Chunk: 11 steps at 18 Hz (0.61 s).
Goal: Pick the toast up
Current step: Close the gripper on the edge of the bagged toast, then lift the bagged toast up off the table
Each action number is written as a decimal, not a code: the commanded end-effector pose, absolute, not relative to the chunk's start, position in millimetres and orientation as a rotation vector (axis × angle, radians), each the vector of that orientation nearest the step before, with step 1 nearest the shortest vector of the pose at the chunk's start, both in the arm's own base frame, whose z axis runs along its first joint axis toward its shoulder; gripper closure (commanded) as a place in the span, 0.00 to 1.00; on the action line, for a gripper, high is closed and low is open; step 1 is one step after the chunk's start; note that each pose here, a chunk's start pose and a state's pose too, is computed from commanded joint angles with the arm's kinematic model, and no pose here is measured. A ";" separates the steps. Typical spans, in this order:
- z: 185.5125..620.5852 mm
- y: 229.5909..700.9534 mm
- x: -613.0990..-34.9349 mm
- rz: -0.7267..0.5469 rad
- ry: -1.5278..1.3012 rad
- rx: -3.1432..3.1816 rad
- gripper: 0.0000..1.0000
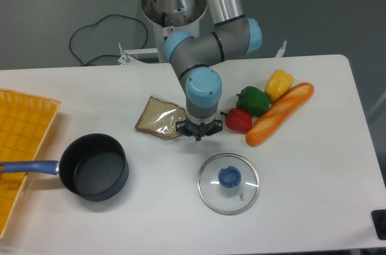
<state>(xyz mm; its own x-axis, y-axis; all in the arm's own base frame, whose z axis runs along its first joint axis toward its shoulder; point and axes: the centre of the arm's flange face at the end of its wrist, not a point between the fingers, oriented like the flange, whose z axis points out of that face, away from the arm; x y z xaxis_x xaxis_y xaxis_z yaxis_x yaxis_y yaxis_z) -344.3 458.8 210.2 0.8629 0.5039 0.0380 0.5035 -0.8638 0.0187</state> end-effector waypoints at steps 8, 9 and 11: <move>256.0 481.7 -324.0 0.002 0.745 3.098 1.00; 263.6 484.0 -320.2 -0.003 0.734 3.106 1.00; 279.4 492.4 -311.4 -0.007 0.702 3.118 1.00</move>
<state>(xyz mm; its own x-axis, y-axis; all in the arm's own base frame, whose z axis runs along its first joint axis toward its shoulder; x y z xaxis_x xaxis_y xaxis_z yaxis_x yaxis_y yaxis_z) -311.4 492.4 279.4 0.9036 0.4283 0.0079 0.4281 -0.9022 -0.0536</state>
